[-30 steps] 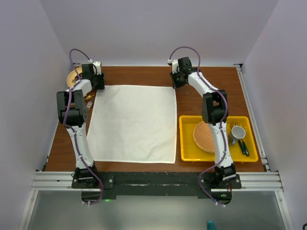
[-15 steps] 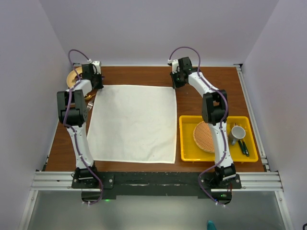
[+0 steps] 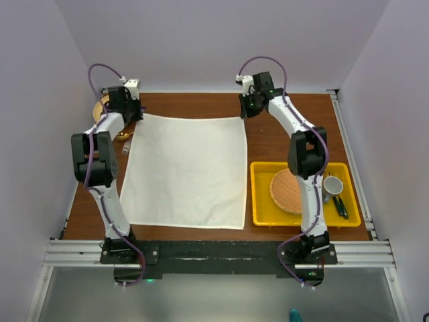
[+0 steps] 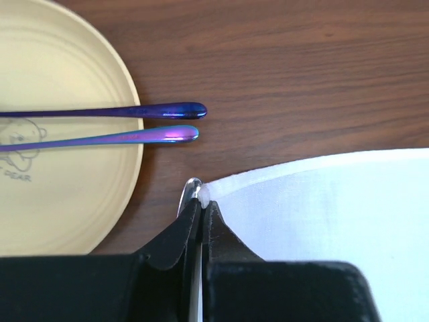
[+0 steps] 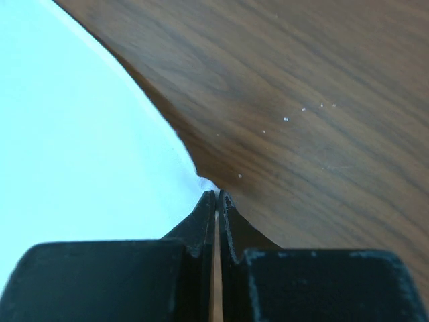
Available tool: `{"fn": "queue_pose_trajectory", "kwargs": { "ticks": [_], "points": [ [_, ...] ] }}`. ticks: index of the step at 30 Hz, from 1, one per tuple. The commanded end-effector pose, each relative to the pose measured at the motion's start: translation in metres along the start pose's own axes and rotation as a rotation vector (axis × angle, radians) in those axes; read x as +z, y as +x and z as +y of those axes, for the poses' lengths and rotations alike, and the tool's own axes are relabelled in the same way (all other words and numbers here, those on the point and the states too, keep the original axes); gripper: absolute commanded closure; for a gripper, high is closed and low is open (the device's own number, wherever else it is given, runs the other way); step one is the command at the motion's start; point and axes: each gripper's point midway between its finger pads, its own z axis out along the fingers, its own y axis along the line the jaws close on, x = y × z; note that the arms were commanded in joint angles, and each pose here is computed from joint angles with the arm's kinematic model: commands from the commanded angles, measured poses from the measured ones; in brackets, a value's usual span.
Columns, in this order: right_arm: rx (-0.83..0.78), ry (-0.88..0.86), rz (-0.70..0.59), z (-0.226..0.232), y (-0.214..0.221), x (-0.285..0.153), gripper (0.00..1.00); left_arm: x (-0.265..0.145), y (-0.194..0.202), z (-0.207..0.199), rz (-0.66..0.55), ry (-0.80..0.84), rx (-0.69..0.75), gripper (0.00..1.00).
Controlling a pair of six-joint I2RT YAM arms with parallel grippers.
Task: Fold the napkin into a case and place the utensils inside
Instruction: Pick up the flattened napkin from the center of the board, then fold and flatten the napkin at the center of the board.
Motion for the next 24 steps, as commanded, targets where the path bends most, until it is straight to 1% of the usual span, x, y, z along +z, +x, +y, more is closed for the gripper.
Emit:
{"fn": "queue_pose_trajectory", "kwargs": {
  "ticks": [1,3,4,5,6,7,8,9,11,12,13,14,15,16,18,19,20,22,23,24],
  "points": [
    [-0.006,-0.043,-0.114,0.017,-0.042,-0.052,1.0,-0.042,-0.058,-0.016,-0.187,0.073,0.135,1.0],
    [-0.003,-0.085,-0.125,0.028,-0.045,-0.067,1.0,-0.056,-0.056,-0.018,-0.192,0.097,0.174,1.0],
    [0.011,-0.102,-0.114,0.031,-0.04,-0.069,1.0,-0.062,-0.057,-0.023,-0.199,0.133,0.193,1.0],
    [0.007,-0.14,-0.129,0.041,-0.043,-0.082,1.0,-0.071,-0.049,-0.026,-0.172,0.154,0.207,1.0],
    [0.007,-0.16,-0.126,0.047,-0.041,-0.087,1.0,-0.077,-0.037,-0.022,-0.127,0.163,0.235,1.0],
    [0.004,-0.175,-0.105,0.051,-0.032,-0.09,1.0,-0.085,-0.034,-0.025,-0.113,0.199,0.257,1.0],
    [-0.001,-0.193,-0.106,0.058,-0.031,-0.105,1.0,-0.091,-0.03,-0.025,-0.092,0.219,0.279,1.0],
    [-0.005,-0.228,-0.096,0.066,-0.026,-0.111,1.0,-0.1,-0.011,-0.019,-0.024,0.248,0.309,1.0],
    [-0.011,-0.268,-0.019,0.077,0.005,-0.116,1.0,-0.12,0.003,-0.026,0.001,0.358,0.343,1.0],
    [-0.027,-0.29,-0.017,0.086,0.009,-0.129,1.0,-0.132,0.024,-0.021,0.058,0.401,0.365,1.0],
    [-0.04,-0.309,0.038,0.091,0.033,-0.126,1.0,-0.14,0.032,-0.027,0.068,0.453,0.373,1.0],
    [-0.053,-0.329,0.077,0.102,0.047,-0.13,1.0,-0.15,0.043,-0.028,0.091,0.478,0.385,1.0],
    [-0.069,-0.34,0.084,0.109,0.053,-0.138,1.0,-0.161,0.061,-0.027,0.138,0.518,0.418,1.0],
    [-0.068,-0.358,0.131,0.116,0.075,-0.135,1.0,-0.17,0.068,-0.029,0.149,0.539,0.447,1.0],
    [-0.083,-0.382,0.165,0.132,0.092,-0.134,1.0,-0.182,0.1,-0.03,0.215,0.573,0.488,1.0],
    [-0.083,-0.383,0.199,0.137,0.108,-0.131,1.0,-0.186,0.109,-0.028,0.237,0.559,0.513,1.0],
    [-0.101,-0.386,0.201,0.144,0.112,-0.126,1.0,-0.189,0.13,-0.03,0.282,0.573,0.507,1.0],
    [-0.081,-0.376,0.243,0.146,0.128,-0.112,1.0,-0.189,0.145,-0.024,0.311,0.542,0.539,1.0],
    [-0.084,-0.349,0.254,0.144,0.131,-0.103,1.0,-0.188,0.162,-0.023,0.344,0.54,0.526,1.0],
    [-0.078,-0.334,0.271,0.141,0.135,-0.096,1.0,-0.184,0.166,-0.021,0.349,0.522,0.526,1.0]
  ]
}}
